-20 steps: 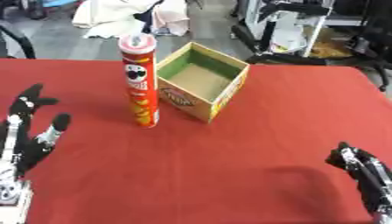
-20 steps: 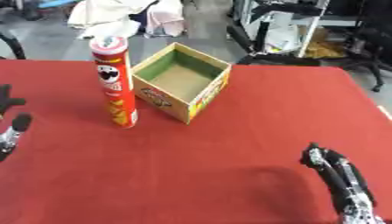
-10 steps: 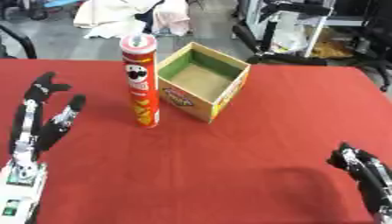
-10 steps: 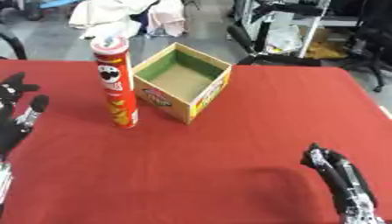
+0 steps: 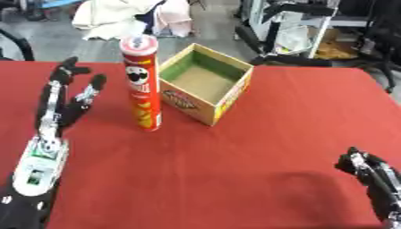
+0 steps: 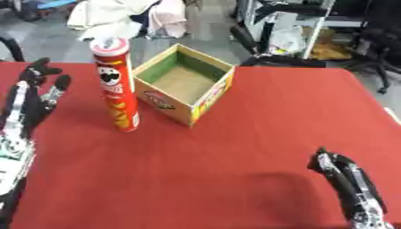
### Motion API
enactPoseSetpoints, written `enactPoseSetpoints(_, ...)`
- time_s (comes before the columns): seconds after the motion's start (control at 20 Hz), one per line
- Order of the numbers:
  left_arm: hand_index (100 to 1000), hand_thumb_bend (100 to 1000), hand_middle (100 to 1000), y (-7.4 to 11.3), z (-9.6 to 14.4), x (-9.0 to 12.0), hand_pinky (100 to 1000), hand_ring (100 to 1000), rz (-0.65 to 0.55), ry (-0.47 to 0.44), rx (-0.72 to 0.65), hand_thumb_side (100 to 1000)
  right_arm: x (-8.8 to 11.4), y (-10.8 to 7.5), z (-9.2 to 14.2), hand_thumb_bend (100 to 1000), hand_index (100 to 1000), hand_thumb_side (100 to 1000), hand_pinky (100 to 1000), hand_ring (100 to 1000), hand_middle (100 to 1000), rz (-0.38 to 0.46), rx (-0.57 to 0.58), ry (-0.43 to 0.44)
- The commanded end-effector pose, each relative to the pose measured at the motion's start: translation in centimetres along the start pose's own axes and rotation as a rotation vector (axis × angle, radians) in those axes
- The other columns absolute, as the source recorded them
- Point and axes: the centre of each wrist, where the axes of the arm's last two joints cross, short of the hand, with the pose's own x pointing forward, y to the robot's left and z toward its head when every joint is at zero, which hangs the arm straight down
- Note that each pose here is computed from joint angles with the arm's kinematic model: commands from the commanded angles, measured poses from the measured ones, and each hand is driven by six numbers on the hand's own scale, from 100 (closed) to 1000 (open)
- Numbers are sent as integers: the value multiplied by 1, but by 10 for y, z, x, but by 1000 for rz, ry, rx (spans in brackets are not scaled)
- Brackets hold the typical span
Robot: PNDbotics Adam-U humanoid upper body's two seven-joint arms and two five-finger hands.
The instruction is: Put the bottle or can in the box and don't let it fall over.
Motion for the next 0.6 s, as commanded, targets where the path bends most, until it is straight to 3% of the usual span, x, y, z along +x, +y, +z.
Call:
enactPoseSetpoints(0.05, 723, 716, 927, 3, -13, -1, 1000, 1000, -27, -9, -22, 732, 7, -5, -2, 100, 561, 581, 804, 631, 531, 22, 6, -19)
enactPoseSetpoints(0.6, 737, 717, 932, -10, -32, -12, 1000, 1000, -10, 6, -93, 747, 7, -3, -3, 100, 561, 583, 804, 631, 531, 19, 17, -20)
